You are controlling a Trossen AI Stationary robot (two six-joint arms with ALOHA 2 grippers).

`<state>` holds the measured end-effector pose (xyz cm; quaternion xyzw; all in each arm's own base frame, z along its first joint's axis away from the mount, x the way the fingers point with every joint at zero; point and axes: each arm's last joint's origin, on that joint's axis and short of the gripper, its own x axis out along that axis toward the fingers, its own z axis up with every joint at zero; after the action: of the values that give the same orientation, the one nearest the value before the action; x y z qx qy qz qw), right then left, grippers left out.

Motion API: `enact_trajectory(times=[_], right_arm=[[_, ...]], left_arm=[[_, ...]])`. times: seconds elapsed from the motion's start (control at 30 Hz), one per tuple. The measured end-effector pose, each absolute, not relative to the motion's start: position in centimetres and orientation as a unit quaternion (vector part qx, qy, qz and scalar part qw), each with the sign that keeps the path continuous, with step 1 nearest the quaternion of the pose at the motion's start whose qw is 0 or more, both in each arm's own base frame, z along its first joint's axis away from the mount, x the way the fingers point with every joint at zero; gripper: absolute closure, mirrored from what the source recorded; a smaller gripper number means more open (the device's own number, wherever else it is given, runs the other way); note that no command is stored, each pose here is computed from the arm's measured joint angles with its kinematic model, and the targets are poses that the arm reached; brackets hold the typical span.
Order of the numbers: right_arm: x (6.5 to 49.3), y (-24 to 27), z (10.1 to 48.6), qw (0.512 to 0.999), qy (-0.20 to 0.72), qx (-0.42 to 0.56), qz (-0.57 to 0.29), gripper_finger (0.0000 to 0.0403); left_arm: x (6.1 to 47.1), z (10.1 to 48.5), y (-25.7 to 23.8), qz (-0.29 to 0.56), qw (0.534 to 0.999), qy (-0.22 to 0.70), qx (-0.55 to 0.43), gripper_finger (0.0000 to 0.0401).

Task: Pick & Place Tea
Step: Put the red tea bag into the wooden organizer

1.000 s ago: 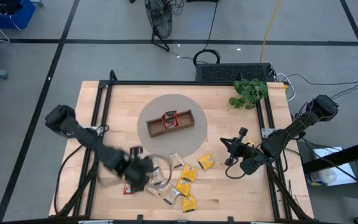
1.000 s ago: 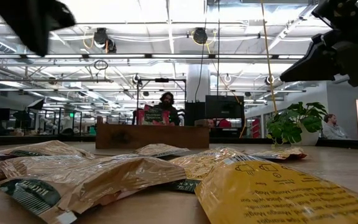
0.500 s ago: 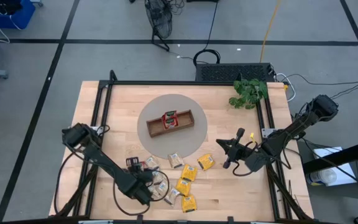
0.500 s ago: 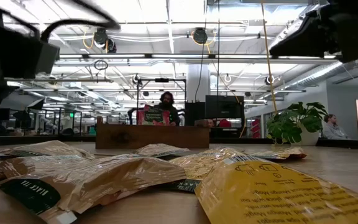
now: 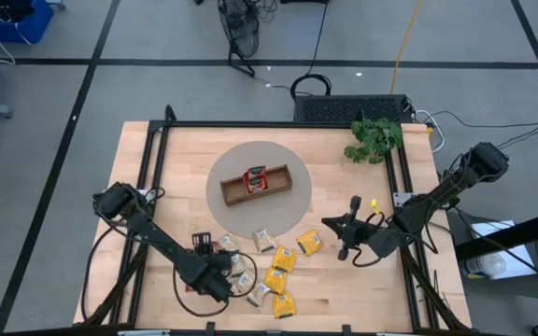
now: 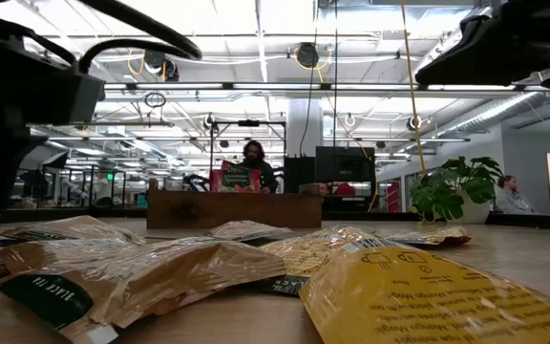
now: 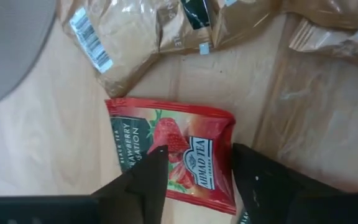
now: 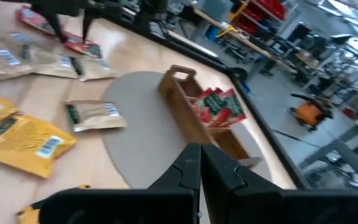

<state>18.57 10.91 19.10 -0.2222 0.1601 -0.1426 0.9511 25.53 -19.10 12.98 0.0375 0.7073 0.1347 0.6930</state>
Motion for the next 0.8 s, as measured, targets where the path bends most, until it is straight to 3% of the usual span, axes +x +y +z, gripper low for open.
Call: enact_trajectory(times=[0.23, 0.47, 0.7, 0.8], right_arm=[[18.6, 11.0, 19.1, 0.953, 0.160, -0.220, -0.133, 0.0403], [18.6, 11.0, 19.1, 0.953, 0.160, -0.220, -0.133, 0.0403], [18.6, 11.0, 19.1, 0.953, 0.160, -0.219, -0.133, 0.0403], [18.7, 10.9, 19.1, 0.957, 0.158, -0.202, -0.138, 0.0403]], left_arm=[[25.5, 12.0, -18.3, 0.118, 0.690, 0.714, 0.014, 0.0283], [25.6, 11.9, -18.3, 0.116, 0.691, 0.713, 0.013, 0.0381], [25.3, 14.8, -18.9, 0.166, 0.647, 0.740, 0.080, 0.0389], [26.1, 18.4, -19.2, 0.193, 0.663, 0.712, 0.128, 0.0389]])
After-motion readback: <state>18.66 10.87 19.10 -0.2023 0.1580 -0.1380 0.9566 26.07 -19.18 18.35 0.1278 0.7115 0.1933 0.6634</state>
